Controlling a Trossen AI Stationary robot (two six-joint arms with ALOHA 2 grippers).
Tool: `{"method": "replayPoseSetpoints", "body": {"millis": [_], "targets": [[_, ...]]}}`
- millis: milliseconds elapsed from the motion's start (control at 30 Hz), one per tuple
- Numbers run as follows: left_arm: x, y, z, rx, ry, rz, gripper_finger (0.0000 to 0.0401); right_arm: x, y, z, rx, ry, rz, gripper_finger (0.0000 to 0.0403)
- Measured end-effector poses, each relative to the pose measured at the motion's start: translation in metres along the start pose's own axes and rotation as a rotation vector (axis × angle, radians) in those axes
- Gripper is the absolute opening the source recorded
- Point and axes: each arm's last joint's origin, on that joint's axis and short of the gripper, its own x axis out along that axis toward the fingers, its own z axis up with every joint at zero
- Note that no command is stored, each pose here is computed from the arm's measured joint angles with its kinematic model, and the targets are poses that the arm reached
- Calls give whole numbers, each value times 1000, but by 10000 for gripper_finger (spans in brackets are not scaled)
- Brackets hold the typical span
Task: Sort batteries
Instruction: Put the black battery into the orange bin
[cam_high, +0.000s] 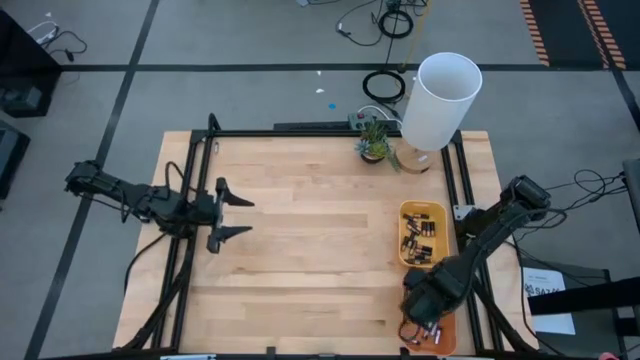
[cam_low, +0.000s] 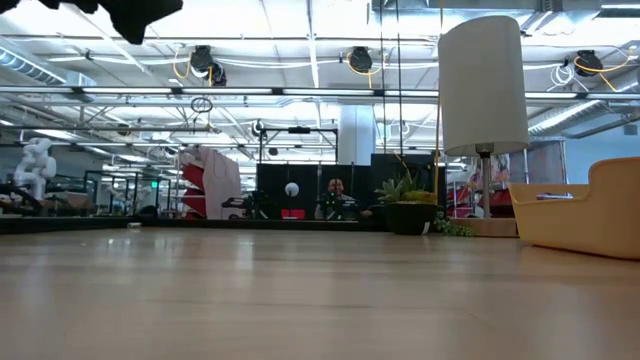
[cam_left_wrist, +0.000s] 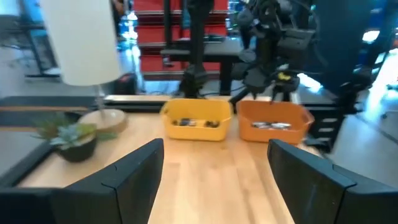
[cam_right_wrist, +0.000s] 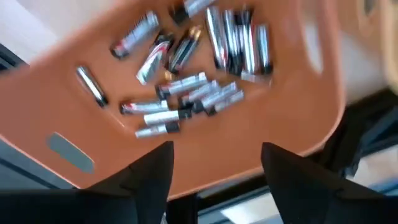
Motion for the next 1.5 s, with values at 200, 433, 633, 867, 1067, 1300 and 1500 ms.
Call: {"method": "replayPoseSetpoints", "body": {"millis": [200, 433, 633, 867, 1067, 1300, 1500], "targets": [[-6, 6, -8, 48, 74, 171, 295, -29, -14, 40, -109, -229, 87, 232], [-3, 14, -29, -38, 148, 396, 295, -81, -33, 133, -340, -883, 69, 212], [-2, 36, -36, -255, 165, 774, 289, -112, -45, 211, -508, -1248, 40, 210], [-3, 79, -21, -455, 395, 1060, 230, -124, -52, 260, -478, -1535, 39, 210], [16, 141, -11, -533, 660, 1109, 198, -120, -50, 280, -507, -1642, 2, 210], [-5, 221, -38, -766, 917, 1215, 196, -124, -61, 270, -527, -1552, -48, 210], [-16, 267, -75, -967, 881, 1181, 196, -128, -66, 255, -550, -1481, -69, 210]]}}
